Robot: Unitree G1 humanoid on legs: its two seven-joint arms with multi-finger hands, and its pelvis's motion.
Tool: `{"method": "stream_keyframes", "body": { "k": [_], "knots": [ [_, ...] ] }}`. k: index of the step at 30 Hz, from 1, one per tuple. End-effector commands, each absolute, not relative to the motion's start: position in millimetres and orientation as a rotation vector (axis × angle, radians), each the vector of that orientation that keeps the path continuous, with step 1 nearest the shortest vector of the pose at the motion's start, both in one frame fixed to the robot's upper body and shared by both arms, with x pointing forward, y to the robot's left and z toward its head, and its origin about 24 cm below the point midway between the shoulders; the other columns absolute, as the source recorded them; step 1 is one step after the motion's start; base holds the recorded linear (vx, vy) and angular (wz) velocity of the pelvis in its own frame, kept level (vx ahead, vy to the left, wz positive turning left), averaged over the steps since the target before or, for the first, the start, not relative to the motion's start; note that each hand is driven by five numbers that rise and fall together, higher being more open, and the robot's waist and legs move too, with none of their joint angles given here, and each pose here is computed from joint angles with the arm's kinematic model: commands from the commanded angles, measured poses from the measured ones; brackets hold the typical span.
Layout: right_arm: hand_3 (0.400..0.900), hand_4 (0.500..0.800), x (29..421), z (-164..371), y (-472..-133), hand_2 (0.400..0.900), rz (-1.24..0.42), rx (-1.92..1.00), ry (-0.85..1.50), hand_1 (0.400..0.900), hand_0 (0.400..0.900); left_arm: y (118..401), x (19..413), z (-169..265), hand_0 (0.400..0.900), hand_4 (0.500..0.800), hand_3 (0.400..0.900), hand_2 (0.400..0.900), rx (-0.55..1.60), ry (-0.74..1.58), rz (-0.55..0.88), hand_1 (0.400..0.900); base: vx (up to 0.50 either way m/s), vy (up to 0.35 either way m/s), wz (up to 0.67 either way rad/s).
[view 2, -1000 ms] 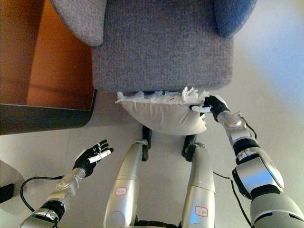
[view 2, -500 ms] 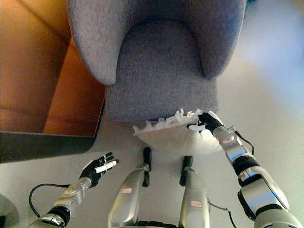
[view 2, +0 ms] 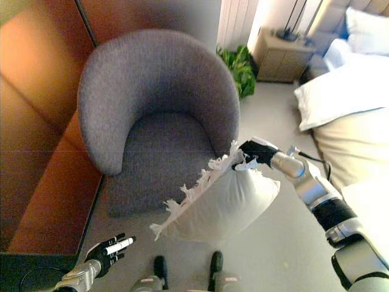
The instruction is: Pick up the pillow and put it on the sofa.
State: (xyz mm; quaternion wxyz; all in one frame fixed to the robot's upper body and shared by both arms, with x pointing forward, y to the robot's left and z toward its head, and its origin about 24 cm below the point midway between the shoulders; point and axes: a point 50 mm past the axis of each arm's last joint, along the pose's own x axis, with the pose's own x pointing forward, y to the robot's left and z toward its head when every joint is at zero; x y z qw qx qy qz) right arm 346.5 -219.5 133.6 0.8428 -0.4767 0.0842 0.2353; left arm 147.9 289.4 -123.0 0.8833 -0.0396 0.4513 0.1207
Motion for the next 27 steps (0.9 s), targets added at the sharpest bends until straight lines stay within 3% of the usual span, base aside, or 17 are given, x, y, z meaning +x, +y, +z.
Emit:
{"method": "stream_keyframes", "body": {
  "k": [1, 11, 21, 22, 23, 27],
  "knots": [
    [0.400, 0.500, 360, 271, -178, 0.400, 0.477, -1.047, -0.306, 0.400, 0.400, 299, 129, -128, 0.900, 0.800, 0.900, 0.900, 0.012, 1.027, 0.259, 0.900, 0.037, 0.027, -0.05],
    [0.400, 0.500, 362, 329, -144, 0.400, 0.464, -1.080, -0.453, 0.400, 0.400, 302, 121, -131, 0.900, 0.800, 0.900, 0.900, -0.009, 1.071, 0.315, 0.900, 0.020, 0.016, 0.01],
    [0.400, 0.500, 401, 309, -178, 0.400, 0.303, -0.998, -0.261, 0.400, 0.400, 302, 110, -133, 0.900, 0.800, 0.900, 0.900, -0.047, 1.073, 0.335, 0.900, 0.045, -0.014, 0.22],
    [0.627, 0.636, 406, 305, -187, 0.627, 0.263, -0.998, -0.228, 0.627, 0.627, 302, 108, -134, 0.900, 0.800, 0.900, 0.900, -0.048, 1.075, 0.329, 0.900, 0.082, -0.054, 0.26],
    [0.900, 0.800, 407, 304, -191, 0.900, 0.251, -0.990, -0.217, 0.900, 0.900, 302, 107, -134, 0.900, 0.800, 0.900, 0.900, -0.048, 1.077, 0.327, 0.900, 0.071, -0.055, 0.31],
    [0.900, 0.800, 413, 300, -225, 0.900, 0.114, -0.957, -0.108, 0.900, 0.900, 301, 104, -135, 0.900, 0.800, 0.900, 0.900, -0.042, 1.068, 0.300, 0.900, 0.003, -0.039, 0.34]
  ]
}}
